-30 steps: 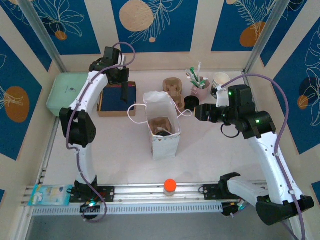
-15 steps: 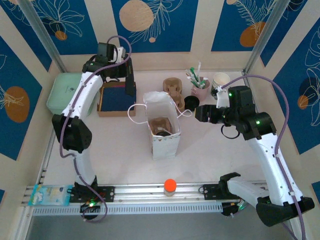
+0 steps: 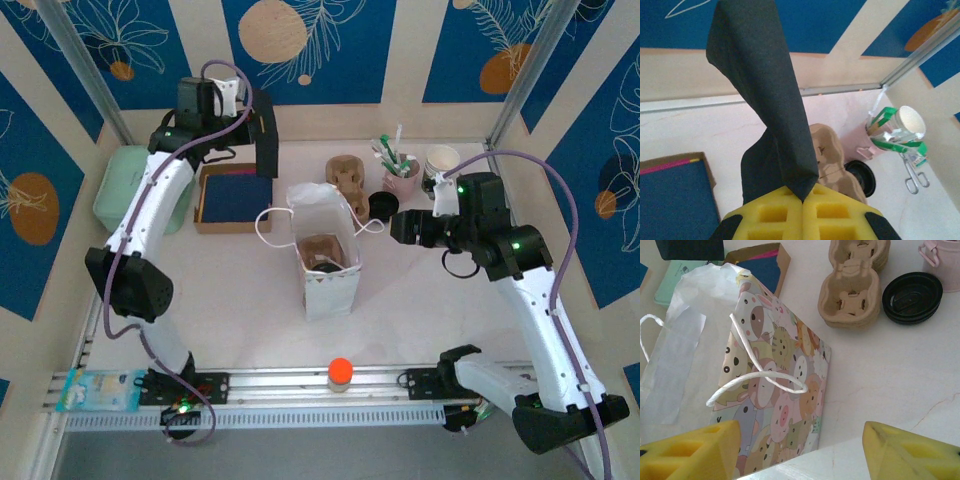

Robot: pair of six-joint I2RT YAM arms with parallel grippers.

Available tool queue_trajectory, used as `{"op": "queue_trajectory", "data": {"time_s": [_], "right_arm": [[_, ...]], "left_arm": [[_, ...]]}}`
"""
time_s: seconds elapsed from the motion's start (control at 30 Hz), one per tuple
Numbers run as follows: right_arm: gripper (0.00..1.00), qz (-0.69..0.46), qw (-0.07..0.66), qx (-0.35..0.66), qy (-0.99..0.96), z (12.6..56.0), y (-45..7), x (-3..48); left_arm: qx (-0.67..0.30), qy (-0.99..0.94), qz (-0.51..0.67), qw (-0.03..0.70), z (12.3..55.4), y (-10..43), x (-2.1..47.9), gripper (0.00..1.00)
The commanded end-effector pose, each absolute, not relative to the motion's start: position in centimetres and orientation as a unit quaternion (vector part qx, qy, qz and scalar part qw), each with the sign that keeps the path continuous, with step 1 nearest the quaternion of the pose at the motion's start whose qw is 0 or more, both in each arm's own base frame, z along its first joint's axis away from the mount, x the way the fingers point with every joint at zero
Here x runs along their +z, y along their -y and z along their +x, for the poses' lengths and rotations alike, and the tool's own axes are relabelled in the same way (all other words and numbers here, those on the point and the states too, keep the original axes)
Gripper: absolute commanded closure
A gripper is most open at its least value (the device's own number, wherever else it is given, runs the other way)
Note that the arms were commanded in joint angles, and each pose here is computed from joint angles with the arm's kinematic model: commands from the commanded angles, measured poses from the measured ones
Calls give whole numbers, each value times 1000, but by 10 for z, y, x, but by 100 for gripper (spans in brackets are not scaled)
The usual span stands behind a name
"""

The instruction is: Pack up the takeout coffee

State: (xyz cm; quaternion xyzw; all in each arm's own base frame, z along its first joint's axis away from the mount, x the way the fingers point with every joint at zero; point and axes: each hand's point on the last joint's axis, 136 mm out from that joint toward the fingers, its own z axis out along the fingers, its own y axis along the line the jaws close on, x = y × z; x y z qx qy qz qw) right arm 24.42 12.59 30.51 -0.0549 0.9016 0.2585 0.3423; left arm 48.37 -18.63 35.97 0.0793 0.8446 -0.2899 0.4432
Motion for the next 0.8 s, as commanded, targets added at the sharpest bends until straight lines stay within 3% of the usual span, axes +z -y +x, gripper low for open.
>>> {"op": "queue_trajectory", "data": {"time_s": [0.0, 0.77], "right_arm": [[34, -55, 339, 273, -899, 240, -130, 304], [35, -55, 339, 274, -898, 241, -132, 304]], "left_arm": [[-331, -807, 108, 477, 466, 201, 400, 100], [-471, -670, 246, 519, 382, 266, 482, 100]]}}
